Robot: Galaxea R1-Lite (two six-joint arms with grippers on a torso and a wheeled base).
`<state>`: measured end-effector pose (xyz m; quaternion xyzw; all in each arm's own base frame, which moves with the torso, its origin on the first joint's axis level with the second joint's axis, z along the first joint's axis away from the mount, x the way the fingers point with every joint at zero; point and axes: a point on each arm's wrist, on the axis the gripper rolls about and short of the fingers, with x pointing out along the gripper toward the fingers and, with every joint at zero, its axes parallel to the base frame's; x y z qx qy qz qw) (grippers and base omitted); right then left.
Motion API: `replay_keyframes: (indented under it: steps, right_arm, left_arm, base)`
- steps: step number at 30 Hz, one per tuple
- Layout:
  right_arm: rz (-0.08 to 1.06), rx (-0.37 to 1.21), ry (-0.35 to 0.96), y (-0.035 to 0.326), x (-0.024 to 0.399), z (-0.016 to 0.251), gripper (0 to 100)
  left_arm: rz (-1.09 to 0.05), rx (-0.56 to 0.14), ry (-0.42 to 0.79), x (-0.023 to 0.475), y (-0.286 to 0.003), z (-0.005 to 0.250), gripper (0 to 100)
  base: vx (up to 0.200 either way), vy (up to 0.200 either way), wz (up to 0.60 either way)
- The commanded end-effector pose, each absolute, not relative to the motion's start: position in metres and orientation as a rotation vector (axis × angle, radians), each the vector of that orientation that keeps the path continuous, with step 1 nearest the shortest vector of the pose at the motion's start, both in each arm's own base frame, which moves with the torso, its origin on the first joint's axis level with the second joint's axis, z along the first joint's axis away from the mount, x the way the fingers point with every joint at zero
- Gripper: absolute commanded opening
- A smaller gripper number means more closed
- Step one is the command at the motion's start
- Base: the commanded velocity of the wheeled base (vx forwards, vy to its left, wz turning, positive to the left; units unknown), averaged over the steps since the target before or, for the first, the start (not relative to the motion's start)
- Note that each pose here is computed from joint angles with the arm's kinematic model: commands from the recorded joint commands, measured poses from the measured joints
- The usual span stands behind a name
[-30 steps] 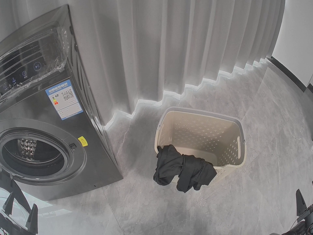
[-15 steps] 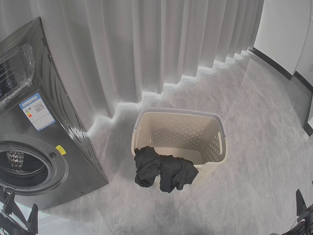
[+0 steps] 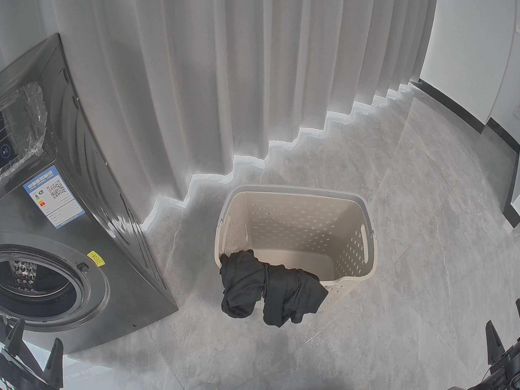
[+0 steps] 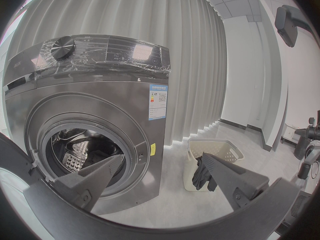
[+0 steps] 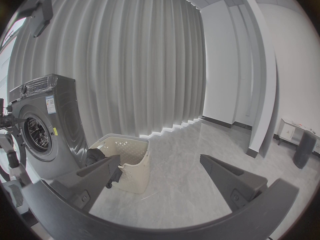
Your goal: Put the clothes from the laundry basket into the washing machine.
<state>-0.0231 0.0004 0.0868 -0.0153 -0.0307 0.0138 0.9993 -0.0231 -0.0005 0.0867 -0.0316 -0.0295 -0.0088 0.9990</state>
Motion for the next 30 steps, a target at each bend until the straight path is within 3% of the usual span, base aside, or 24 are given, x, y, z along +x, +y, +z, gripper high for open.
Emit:
replay_keyframes:
  steps: [1,2,3,5,7,10,13,18,30]
  right_arm:
    - [0.055,-0.042,-0.085,0.001,-0.024,0.090,100]
    - [0.055,-0.042,-0.085,0.001,-0.024,0.090,100]
    - [0.099,-0.047,-0.165,0.002,-0.032,0.120,100]
    - [0.177,-0.038,-0.195,0.003,-0.034,0.159,100]
    - [0.272,0.012,-0.137,0.005,-0.019,0.187,100]
    - [0.431,0.111,0.014,0.009,0.011,0.203,100]
    - [0.634,0.158,0.180,0.015,0.044,0.202,100]
    - [0.755,0.199,0.368,0.028,0.093,0.196,100]
    - [0.840,0.170,0.615,0.081,0.157,0.155,100]
  left_arm:
    - [-0.017,-0.062,-0.058,-0.023,-0.001,0.082,100]
    - [-0.017,-0.062,-0.058,-0.023,-0.001,0.082,100]
    - [-0.017,-0.062,-0.058,-0.023,-0.001,0.082,100]
    - [-0.017,-0.058,-0.058,-0.023,-0.001,0.082,100]
    - [-0.017,-0.056,-0.058,-0.023,-0.001,0.082,100]
    - [-0.017,-0.064,-0.058,-0.023,-0.001,0.082,100]
    - [-0.017,-0.064,-0.058,-0.023,-0.001,0.082,100]
    - [-0.017,-0.064,-0.058,-0.023,-0.001,0.082,100]
    - [-0.019,-0.065,-0.056,-0.023,-0.001,0.082,100]
  base:
    - [0.000,0.000,0.00]
    - [0.000,0.000,0.00]
    - [0.000,0.000,0.00]
    - [0.000,0.000,0.00]
    - [0.000,0.000,0.00]
    - [0.000,0.000,0.00]
    - [0.000,0.000,0.00]
    - [0.000,0.000,0.00]
    - [0.000,0.000,0.00]
